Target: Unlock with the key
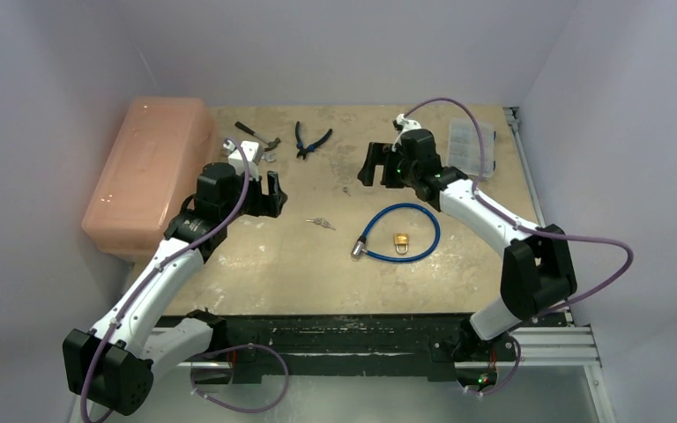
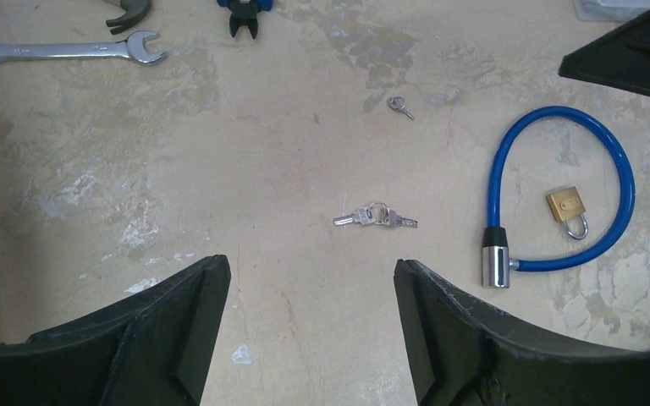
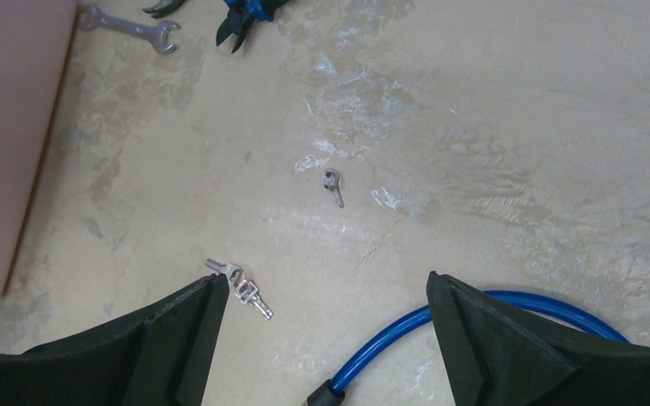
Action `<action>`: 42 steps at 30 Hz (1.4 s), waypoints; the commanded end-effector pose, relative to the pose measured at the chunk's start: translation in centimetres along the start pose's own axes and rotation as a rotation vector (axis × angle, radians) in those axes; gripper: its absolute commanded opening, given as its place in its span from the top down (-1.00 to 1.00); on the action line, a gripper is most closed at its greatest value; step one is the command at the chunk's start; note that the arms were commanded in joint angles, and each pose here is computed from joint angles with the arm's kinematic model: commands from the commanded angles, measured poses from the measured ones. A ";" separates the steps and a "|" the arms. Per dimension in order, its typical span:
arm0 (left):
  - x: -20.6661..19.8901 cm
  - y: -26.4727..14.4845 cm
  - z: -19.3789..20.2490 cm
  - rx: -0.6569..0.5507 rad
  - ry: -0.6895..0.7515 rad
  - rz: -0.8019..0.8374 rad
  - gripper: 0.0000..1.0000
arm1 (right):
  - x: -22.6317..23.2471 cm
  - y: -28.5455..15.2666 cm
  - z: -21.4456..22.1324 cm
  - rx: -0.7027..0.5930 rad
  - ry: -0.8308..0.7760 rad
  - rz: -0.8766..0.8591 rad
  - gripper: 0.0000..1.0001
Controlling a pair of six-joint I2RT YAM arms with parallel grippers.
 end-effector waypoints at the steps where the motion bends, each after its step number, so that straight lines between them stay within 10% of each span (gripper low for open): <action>1: -0.8 -0.7 -1.0 -0.056 0.017 0.051 -0.51 | 1.8 0.2 -1.9 -0.014 -0.114 0.049 -0.97; 42: -0.9 -0.8 -0.9 -0.058 0.018 0.047 -0.40 | 12.1 8.2 8.4 0.330 -0.621 -0.158 -0.33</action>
Point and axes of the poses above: each gripper's point midway between its finger pads, its own y axis out along the fingers, its own x axis along the line the jaws close on, z = x × y, the point moved 7 cm from there along -y, back along the fingers, and after that the axes turned 12 degrees about -y, right-handed, at the moved point
